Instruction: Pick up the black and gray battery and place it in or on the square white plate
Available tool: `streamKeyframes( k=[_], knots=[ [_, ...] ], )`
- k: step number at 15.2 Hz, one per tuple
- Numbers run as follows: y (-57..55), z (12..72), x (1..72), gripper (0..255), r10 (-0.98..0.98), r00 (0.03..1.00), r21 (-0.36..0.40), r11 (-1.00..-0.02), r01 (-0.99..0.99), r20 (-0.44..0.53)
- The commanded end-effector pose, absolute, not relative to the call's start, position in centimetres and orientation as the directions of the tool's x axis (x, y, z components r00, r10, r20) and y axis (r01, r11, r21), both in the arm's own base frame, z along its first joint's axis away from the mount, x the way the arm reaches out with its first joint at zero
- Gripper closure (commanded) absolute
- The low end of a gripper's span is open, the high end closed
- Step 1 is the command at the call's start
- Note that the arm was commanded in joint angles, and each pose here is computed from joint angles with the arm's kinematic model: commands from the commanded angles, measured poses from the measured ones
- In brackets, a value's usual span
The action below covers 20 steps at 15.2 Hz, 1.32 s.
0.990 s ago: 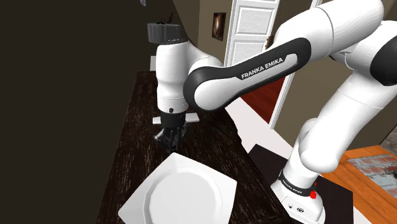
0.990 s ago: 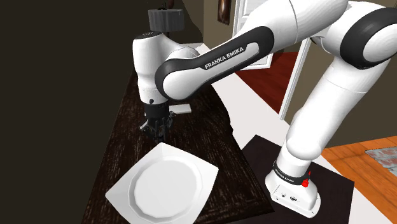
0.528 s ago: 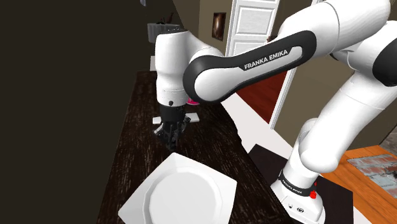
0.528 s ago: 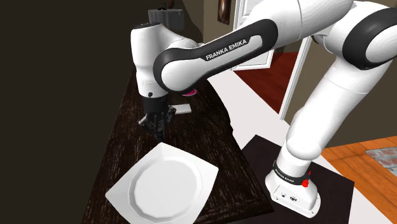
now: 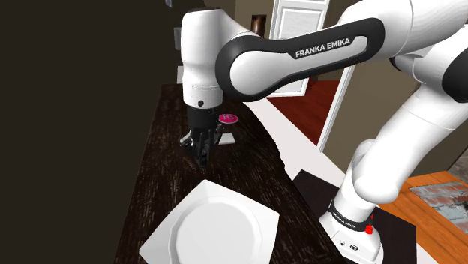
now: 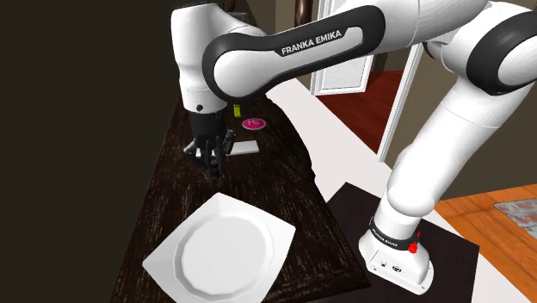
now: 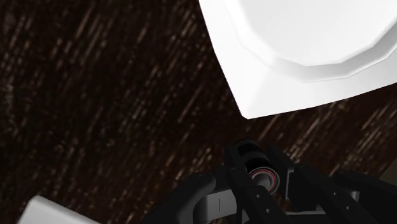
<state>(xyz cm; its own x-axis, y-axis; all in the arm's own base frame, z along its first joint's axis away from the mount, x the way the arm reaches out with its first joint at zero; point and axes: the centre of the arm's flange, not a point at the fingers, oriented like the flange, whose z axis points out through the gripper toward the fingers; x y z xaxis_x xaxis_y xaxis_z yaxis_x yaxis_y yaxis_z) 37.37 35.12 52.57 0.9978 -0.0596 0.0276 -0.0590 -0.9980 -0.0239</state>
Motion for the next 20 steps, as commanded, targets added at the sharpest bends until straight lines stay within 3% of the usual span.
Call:
streamKeyframes(
  k=[1,6,20],
  knots=[
    [35.1,53.6,37.4,255,-0.059,0.998,-0.024,-0.998,-0.059,0.027],
    [35.1,55.9,37.4,255,-0.059,0.998,-0.024,-0.998,-0.059,0.027],
    [44.6,56.2,22.7,255,-0.059,0.998,-0.024,-0.998,-0.059,0.027]
  ],
)
